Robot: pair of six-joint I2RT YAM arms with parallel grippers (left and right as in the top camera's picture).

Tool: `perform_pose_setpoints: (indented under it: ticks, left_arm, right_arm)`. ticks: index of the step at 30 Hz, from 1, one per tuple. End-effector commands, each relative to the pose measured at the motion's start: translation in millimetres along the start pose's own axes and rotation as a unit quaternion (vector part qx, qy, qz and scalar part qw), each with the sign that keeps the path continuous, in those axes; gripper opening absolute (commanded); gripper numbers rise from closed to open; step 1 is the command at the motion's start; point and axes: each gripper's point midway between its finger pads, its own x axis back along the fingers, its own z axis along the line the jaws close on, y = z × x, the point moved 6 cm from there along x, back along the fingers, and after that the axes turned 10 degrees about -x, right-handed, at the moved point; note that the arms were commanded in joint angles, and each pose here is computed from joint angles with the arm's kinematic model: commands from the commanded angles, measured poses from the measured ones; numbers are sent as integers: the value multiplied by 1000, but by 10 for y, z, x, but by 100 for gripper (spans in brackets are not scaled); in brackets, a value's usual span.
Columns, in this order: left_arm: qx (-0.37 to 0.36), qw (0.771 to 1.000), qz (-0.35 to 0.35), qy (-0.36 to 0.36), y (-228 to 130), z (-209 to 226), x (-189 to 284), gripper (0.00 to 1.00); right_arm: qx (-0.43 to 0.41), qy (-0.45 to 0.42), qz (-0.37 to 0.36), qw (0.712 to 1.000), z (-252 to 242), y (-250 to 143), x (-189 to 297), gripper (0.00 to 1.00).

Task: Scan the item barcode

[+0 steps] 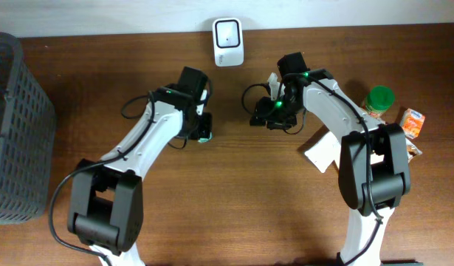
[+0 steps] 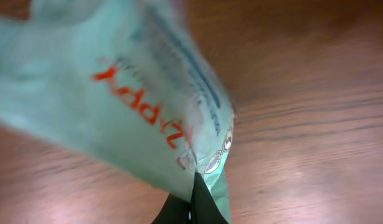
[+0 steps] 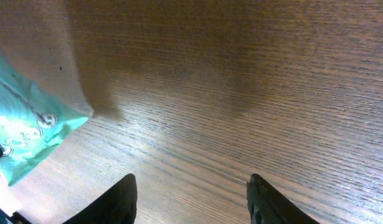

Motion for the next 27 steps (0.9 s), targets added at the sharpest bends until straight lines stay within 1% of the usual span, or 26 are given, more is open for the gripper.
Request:
perform_pose_setpoints:
  ticks: [1, 6, 8, 9, 12, 15, 18, 21, 24, 25, 26, 27]
  left_arm:
    - [-15, 994, -1, 107, -31, 136, 159, 0]
    - [-42, 981, 9, 191, -96, 107, 222, 0]
    - [-62, 974, 3, 216, -96, 15, 250, 0]
    - [-75, 973, -2, 217, -95, -83, 255, 0]
    - [-96, 976, -25, 193, -92, -436, 239, 0]
    - [-100, 986, -40, 130, -89, -780, 160, 0]
    - [-109, 991, -32, 68, -100, -999, 26, 0]
    - [-112, 994, -13, 10, -128, -1153, -135, 0]
    - [-113, 994, -7, -6, -136, -1202, -205, 0]
    - [-113, 994, -9, -6, -126, -1206, -206, 0]
    - [-113, 994, -13, -4, -112, -1204, -205, 0]
    - [-112, 993, -20, 15, -88, -1163, -204, 0]
  right_arm:
    - [7, 2, 7, 1000, 3, -33, -31, 51]
    - [7, 3, 6, 1000, 5, -28, -31, 51]
    - [7, 3, 5, 1000, 1, -26, -29, 51]
    - [9, 3, 5, 1000, -5, -21, -25, 51]
    - [-2, 5, -4, 1000, -86, 40, 29, 51]
    - [-26, 26, -11, 999, -212, 133, 184, 54]
    - [-52, 64, -32, 996, -421, 276, 552, 58]
    - [-75, 94, -61, 991, -613, 392, 926, 59]
    - [-85, 122, -70, 986, -730, 411, 1160, 60]
    - [-82, 124, -66, 987, -746, 392, 1170, 60]
    - [-73, 121, -62, 988, -754, 368, 1162, 60]
    - [-66, 117, -56, 989, -755, 342, 1144, 61]
